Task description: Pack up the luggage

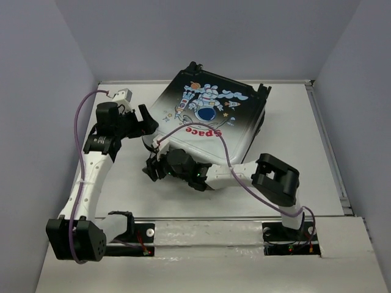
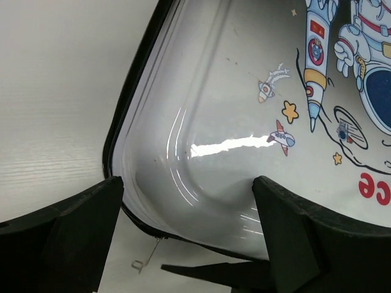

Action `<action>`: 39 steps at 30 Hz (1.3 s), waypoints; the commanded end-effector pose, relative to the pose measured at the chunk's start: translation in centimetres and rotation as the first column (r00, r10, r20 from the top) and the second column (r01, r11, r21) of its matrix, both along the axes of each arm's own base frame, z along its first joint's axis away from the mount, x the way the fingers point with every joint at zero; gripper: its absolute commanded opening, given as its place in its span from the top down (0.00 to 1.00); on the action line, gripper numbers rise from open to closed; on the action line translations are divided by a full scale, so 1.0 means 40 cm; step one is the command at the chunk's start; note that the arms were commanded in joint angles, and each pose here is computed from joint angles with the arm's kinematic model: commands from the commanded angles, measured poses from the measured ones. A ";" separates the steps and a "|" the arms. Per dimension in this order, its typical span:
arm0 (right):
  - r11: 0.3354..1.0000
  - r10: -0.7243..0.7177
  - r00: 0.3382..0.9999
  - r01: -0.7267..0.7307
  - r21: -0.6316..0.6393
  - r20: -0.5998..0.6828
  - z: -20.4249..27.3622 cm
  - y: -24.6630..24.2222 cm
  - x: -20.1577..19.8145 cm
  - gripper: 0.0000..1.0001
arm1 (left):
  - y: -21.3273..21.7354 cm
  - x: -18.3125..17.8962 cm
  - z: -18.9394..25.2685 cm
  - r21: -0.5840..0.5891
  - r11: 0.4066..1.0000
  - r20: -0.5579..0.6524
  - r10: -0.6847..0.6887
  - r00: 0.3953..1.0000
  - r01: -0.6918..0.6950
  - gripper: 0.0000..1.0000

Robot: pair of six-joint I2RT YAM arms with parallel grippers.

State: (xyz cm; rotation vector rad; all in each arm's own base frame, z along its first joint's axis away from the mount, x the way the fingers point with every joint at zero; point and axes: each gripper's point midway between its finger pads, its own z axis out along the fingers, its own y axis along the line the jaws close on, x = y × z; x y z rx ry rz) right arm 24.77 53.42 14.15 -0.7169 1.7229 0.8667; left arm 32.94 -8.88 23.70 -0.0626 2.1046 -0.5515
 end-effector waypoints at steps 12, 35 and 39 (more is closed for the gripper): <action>0.931 -0.364 0.922 0.366 -0.011 -0.129 0.278 -0.530 -0.019 0.15 | 0.018 0.093 -0.053 0.032 0.998 -0.049 0.052 0.997 -0.050 0.01; 0.619 -0.721 0.556 0.785 -0.022 -0.414 0.055 -1.091 0.334 0.93 | 0.140 0.280 -0.267 -0.148 0.945 -0.295 0.238 0.925 -0.290 0.70; 0.711 -0.629 0.651 0.703 0.025 -0.425 0.081 -1.030 0.377 0.93 | 0.025 0.251 -0.310 -0.154 0.966 -0.334 0.146 0.931 -0.206 0.81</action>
